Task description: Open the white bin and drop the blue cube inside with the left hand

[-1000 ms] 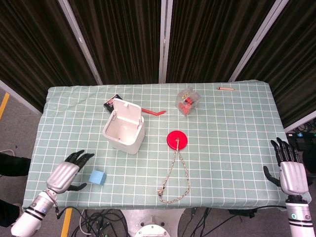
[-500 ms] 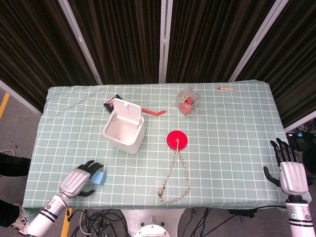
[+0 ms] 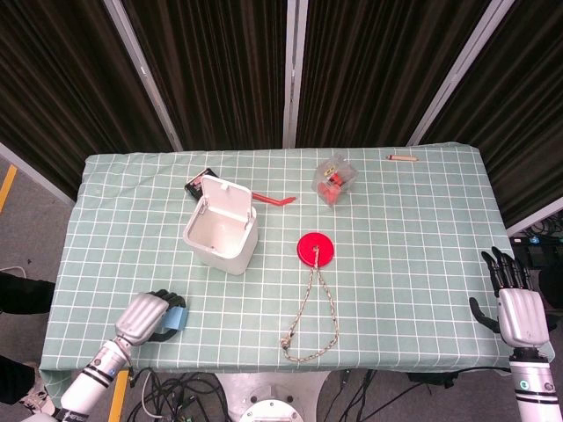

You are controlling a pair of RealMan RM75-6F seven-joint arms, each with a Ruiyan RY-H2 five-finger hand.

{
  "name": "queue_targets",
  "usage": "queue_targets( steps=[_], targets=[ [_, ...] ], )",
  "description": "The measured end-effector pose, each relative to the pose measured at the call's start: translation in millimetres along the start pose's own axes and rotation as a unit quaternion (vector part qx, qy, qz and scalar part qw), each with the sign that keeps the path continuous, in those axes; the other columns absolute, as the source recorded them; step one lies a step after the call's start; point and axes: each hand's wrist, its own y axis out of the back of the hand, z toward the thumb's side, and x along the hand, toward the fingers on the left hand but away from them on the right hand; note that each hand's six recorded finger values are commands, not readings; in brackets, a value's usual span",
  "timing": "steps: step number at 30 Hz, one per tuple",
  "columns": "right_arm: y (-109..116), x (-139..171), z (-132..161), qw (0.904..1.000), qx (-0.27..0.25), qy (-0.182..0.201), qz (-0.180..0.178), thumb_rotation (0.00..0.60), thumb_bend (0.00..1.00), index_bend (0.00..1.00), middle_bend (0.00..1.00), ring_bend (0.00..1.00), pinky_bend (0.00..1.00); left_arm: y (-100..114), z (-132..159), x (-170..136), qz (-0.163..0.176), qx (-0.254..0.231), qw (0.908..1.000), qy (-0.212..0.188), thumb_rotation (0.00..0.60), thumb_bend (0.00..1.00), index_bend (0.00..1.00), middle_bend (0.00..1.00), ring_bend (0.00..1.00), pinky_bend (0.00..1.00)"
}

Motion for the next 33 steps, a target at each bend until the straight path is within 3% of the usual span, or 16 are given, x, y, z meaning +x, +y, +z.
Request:
queue_targets(
  steps=[6, 10, 14, 17, 19, 22, 27, 33],
  targets=[
    [0.8, -0.4, 1.5, 1.0000, 0.000, 0.002, -0.001, 0.600, 0.27, 0.00, 0.00, 0.00, 0.00, 24.6, -1.1, -2.8, 0.052, 0.005, 0.9986, 0.003, 0.600, 0.28, 0.57, 0.61, 0.53, 0.71],
    [2.6, -0.4, 2.9, 1.0000, 0.001, 0.004, -0.004, 0.600, 0.27, 0.00, 0.00, 0.00, 0.00, 66.1, -10.2, -7.1, 0.118, 0.018, 0.9927, 0.018, 0.600, 0.28, 0.57, 0.61, 0.53, 0.71],
    [2.3, -0.6, 3.4, 1.0000, -0.001, 0.004, -0.004, 0.600, 0.27, 0.00, 0.00, 0.00, 0.00, 127.8, -12.7, -8.7, 0.216, 0.034, 0.9753, 0.031, 0.600, 0.28, 0.57, 0.61, 0.53, 0.70],
    [1.3, -1.6, 3.3, 1.0000, -0.001, 0.004, -0.002, 0.600, 0.27, 0.00, 0.00, 0.00, 0.00, 166.3, -0.3, -6.9, 0.271, 0.039, 0.9615, 0.019, 0.600, 0.28, 0.57, 0.61, 0.53, 0.70],
    [1.4, -1.3, 3.0, 1.0000, -0.001, 0.004, -0.002, 0.600, 0.27, 0.00, 0.00, 0.00, 0.00, 183.3, 11.1, -2.4, 0.291, 0.034, 0.9560, 0.002, 0.600, 0.27, 0.57, 0.61, 0.53, 0.70],
    [1.1, -0.6, 2.4, 1.0000, 0.001, 0.004, -0.002, 0.600, 0.27, 0.00, 0.00, 0.00, 0.00, 197.7, 28.1, 9.4, 0.299, 0.020, 0.9538, -0.028, 0.600, 0.27, 0.57, 0.61, 0.53, 0.70],
    [-4.4, -0.3, 0.0, 1.0000, 0.000, 0.000, 0.008, 0.600, 0.27, 0.00, 0.00, 0.00, 0.00, 198.6, 56.1, 40.7, 0.278, -0.006, 0.9575, -0.076, 0.600, 0.27, 0.56, 0.60, 0.52, 0.69],
    [-10.5, -0.9, -3.4, 0.9998, 0.000, -0.005, 0.019, 0.600, 0.27, 0.00, 0.00, 0.00, 0.00, 191.1, 63.0, 81.4, 0.254, -0.015, 0.9639, -0.077, 0.600, 0.25, 0.53, 0.55, 0.47, 0.65]
  ],
)
